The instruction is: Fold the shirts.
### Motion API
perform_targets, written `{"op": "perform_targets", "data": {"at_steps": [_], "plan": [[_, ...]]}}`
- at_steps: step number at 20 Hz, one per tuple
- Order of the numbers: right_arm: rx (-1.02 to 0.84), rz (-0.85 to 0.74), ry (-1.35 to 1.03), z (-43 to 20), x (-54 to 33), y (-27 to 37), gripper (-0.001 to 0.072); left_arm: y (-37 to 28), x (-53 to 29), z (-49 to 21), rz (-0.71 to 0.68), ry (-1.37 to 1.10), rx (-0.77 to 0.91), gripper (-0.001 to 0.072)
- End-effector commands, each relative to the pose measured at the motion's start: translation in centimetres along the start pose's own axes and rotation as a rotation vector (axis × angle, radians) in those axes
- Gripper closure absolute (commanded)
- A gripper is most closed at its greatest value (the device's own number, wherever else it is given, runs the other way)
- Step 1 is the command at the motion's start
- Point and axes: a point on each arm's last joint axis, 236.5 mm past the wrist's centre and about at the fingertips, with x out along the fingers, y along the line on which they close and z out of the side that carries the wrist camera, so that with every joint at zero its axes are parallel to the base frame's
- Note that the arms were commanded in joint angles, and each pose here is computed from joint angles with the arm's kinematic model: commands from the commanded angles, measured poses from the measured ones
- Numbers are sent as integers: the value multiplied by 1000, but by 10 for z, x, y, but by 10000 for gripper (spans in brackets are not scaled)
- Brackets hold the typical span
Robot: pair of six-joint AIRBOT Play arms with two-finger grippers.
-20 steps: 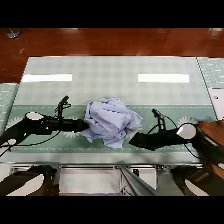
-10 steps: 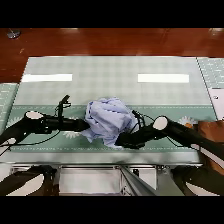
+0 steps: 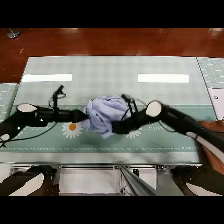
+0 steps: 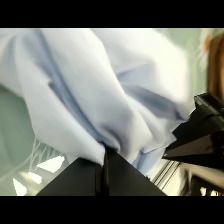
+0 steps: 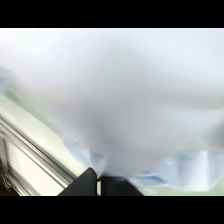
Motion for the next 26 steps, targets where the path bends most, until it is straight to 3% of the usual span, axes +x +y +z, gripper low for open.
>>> {"op": "perform_targets", "data": {"at_steps": [1,4,6,9,13,20,26], "plan": [[-139,-171,-224,74,-111,4,692,-58,-57,80,-34,-187,119,685],[-230,-260,-562,131,-266,40,692,-150,-138,155,-38,-426,327,685],[-302,-295,-764,135,-360,76,692,-224,-199,183,-47,-572,482,685],[-438,-352,-1001,103,-463,131,692,-315,-277,190,-15,-752,677,685],[-566,-384,-1197,29,-531,173,692,-388,-360,167,166,-964,844,685],[-501,-532,-1250,-83,-560,142,692,-395,-452,95,683,-1206,899,685],[-296,-570,-926,-92,-471,62,692,-318,-401,120,673,-984,767,685]]}}
